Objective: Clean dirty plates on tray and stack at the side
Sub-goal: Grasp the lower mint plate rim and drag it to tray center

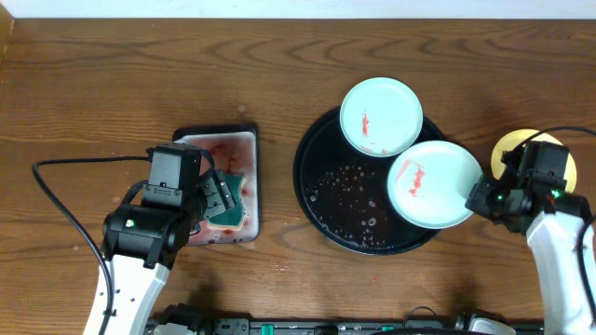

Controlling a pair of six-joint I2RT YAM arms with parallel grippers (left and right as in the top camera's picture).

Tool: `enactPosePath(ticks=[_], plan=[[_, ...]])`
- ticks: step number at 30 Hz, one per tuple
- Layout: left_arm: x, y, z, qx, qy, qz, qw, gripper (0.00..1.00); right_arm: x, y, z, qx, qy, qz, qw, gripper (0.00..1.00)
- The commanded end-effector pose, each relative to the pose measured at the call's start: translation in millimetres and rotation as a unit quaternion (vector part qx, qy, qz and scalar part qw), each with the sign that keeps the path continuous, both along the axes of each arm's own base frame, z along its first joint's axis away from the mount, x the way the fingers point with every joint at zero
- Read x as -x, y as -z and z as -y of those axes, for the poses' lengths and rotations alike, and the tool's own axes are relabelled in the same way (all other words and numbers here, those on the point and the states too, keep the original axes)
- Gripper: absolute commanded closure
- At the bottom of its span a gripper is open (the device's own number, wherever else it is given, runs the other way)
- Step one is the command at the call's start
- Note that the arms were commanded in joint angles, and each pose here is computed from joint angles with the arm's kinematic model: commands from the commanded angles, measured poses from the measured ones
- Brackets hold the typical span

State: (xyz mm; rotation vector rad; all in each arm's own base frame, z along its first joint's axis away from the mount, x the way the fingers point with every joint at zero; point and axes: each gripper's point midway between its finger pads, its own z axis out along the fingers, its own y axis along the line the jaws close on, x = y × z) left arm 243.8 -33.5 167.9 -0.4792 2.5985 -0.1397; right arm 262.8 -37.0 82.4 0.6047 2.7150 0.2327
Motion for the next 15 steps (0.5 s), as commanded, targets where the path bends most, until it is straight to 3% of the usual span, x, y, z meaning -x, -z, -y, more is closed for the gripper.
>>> enactPosePath(ticks=[1, 5, 10, 15], plan=[[-4, -9, 0, 0.002, 0.0, 0.011, 1.0, 0.19, -1, -15, -45, -0.047, -0.085, 0.033, 0.995, 0.99], [-4, -9, 0, 0.002, 0.0, 0.011, 1.0, 0.19, 6, 3, -84, -0.055, -0.148, 0.018, 0.987, 0.99], [-4, -9, 0, 0.002, 0.0, 0.011, 1.0, 0.19, 7, 48, -111, -0.051, -0.126, -0.005, 0.991, 0.99], [-4, -9, 0, 0.002, 0.0, 0.011, 1.0, 0.19, -12, 56, -127, -0.03, -0.193, 0.036, 0.98, 0.99]])
